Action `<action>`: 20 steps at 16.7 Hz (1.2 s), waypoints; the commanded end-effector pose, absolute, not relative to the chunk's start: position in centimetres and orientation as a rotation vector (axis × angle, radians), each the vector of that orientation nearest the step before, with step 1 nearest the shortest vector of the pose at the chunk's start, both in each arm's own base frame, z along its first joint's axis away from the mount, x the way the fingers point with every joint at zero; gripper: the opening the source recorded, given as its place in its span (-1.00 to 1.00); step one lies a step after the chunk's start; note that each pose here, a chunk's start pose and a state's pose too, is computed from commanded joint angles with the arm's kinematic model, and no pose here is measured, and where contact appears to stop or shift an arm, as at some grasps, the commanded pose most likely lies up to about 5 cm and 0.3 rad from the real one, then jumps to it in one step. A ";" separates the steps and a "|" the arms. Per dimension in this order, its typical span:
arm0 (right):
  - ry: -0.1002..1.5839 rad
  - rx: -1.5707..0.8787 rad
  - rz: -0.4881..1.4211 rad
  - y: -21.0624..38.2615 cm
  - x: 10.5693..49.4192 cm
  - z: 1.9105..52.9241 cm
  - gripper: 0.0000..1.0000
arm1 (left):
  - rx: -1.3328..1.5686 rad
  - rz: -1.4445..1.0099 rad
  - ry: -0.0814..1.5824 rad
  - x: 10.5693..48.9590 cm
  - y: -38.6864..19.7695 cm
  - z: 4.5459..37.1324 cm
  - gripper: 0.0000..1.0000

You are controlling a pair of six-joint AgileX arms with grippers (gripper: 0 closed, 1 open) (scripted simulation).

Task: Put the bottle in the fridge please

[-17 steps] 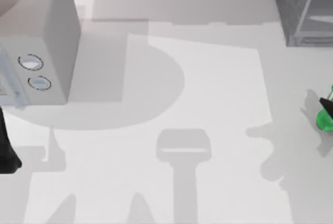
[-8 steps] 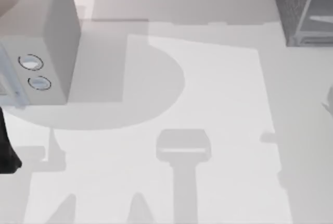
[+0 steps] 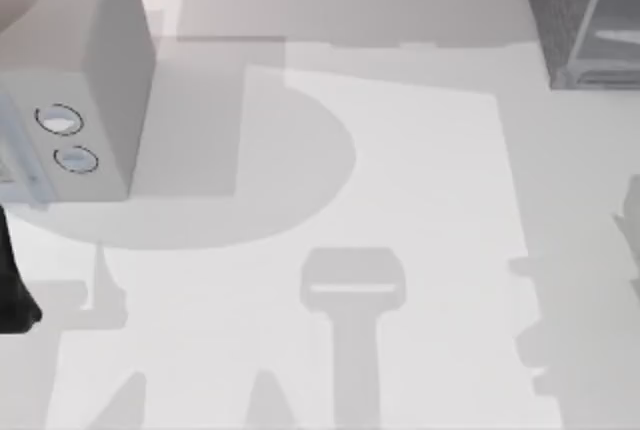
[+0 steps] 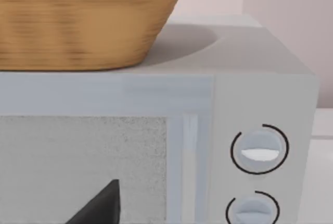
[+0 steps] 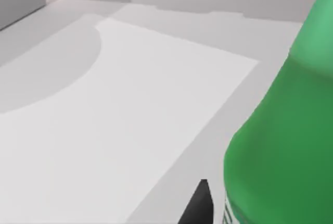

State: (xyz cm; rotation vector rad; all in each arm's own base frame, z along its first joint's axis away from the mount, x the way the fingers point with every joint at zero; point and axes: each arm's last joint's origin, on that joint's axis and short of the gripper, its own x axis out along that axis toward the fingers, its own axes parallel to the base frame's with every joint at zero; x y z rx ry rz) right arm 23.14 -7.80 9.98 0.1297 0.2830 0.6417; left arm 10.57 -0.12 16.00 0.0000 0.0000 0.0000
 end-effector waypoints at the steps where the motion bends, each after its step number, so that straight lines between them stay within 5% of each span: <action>1: 0.315 0.139 0.597 -7.3 22.7 10.4 -0.98 | 0.000 0.000 0.000 10.6 -0.1 16.0 1.00; 9: 0.399 0.042 0.221 -3.5 17.7 14.2 -0.98 | 0.000 0.000 0.000 10.6 -0.1 16.0 1.00; 17: -0.031 -0.073 0.102 -0.6 12.1 19.3 -0.98 | 0.000 0.000 0.000 10.6 -0.1 16.0 1.00; 20: -0.056 -0.041 0.030 -0.3 10.8 18.2 -0.98 | 0.000 0.000 0.000 10.6 -0.1 16.0 1.00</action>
